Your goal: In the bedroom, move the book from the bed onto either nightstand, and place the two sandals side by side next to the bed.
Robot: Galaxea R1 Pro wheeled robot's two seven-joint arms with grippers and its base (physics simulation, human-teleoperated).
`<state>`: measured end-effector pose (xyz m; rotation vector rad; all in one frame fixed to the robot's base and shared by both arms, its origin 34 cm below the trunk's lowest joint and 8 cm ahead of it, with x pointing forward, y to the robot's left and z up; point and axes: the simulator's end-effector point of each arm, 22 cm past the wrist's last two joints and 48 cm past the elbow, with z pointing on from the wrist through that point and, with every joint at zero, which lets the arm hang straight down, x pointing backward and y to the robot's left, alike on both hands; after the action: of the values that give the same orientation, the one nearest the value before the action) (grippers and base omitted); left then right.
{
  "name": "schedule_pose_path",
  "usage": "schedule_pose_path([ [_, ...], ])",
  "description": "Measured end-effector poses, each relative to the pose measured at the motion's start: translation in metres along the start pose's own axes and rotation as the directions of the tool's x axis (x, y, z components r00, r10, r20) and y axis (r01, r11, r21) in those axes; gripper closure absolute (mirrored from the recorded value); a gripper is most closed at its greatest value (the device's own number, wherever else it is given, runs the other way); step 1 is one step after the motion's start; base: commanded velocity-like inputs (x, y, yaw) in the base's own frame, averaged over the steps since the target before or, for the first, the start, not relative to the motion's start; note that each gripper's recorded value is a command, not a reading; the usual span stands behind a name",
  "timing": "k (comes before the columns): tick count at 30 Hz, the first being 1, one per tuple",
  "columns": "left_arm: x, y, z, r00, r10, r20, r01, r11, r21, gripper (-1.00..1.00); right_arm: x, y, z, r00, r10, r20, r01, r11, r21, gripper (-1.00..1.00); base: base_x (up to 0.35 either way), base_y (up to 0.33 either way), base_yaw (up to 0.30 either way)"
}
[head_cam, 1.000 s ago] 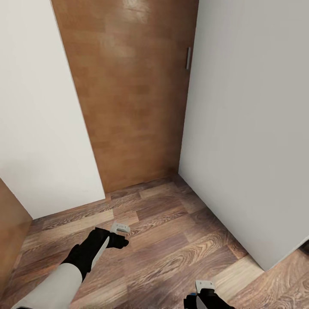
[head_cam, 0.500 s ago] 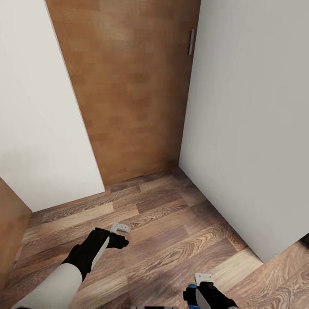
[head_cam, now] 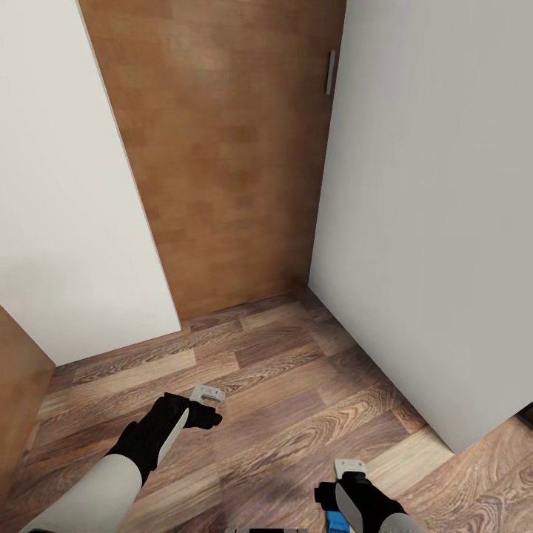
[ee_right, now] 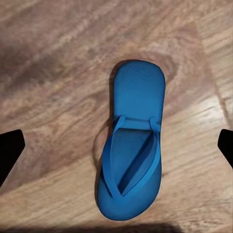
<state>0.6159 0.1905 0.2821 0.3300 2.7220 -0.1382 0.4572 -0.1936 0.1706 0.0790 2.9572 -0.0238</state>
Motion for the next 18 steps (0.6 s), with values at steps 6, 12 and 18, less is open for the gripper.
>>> schedule_pose_path([
  [6,0.003,0.000,0.004,1.000,-0.001,-0.007,0.001,1.000,0.002,-1.00,-0.003,0.001,0.000,1.000,-0.004,-0.021,0.004,1.000,-0.001,-1.00,0.000,0.000,0.000],
  [12,0.014,-0.001,0.014,1.000,-0.004,-0.031,0.005,1.000,0.007,-1.00,-0.002,0.001,0.007,0.999,-0.005,-0.042,0.005,1.000,0.000,-1.00,0.000,0.000,0.000],
  [18,0.019,-0.003,0.021,0.999,-0.005,-0.040,0.005,1.000,0.012,-1.00,0.000,0.001,0.012,0.999,-0.005,-0.054,0.005,1.000,0.000,-1.00,0.000,0.000,0.000],
])
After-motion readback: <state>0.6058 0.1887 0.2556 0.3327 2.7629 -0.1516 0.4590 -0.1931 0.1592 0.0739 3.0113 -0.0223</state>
